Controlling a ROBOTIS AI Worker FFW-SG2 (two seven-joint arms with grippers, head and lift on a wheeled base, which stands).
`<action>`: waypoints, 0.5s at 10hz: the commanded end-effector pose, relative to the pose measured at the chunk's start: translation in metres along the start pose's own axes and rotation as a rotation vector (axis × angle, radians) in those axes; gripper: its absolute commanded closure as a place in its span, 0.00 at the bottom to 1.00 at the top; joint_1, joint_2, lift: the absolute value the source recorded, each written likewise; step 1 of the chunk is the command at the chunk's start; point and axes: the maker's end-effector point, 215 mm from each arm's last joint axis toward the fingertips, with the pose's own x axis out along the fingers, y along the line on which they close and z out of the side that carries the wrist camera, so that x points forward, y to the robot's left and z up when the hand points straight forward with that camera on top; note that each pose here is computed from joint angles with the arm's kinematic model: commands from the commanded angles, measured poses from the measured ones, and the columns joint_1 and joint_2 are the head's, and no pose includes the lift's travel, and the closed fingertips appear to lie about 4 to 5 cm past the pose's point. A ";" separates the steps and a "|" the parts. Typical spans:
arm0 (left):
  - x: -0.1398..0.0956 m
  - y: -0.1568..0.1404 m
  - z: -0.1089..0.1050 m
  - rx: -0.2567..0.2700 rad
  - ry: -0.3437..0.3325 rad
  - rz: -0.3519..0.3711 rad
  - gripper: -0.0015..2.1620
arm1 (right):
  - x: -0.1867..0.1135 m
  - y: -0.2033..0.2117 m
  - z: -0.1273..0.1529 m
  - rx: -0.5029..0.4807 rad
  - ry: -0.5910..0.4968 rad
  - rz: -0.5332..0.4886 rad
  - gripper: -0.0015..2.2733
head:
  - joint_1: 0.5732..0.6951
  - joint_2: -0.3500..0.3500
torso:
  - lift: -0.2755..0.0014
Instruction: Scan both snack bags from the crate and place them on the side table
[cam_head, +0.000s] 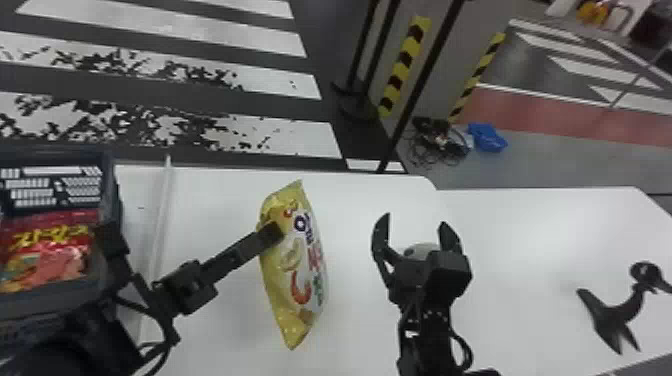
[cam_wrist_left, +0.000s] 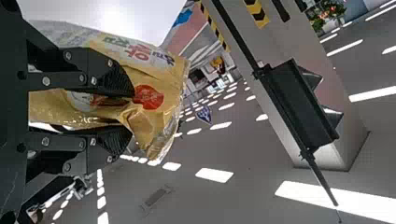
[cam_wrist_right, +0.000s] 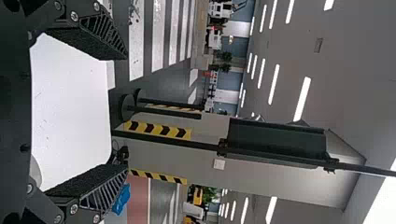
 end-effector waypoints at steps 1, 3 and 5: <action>0.002 -0.004 -0.002 0.008 0.013 -0.001 0.01 | 0.000 -0.001 0.000 0.004 0.002 -0.002 0.08 | 1.00 0.00 | 0.65; -0.002 -0.003 0.002 0.001 0.010 0.006 0.02 | 0.000 -0.001 0.000 0.009 0.000 -0.003 0.08 | 1.00 0.00 | 0.65; -0.004 -0.014 0.010 0.026 0.001 -0.007 0.02 | -0.001 0.000 0.000 0.009 0.001 -0.001 0.08 | 1.00 0.00 | 0.65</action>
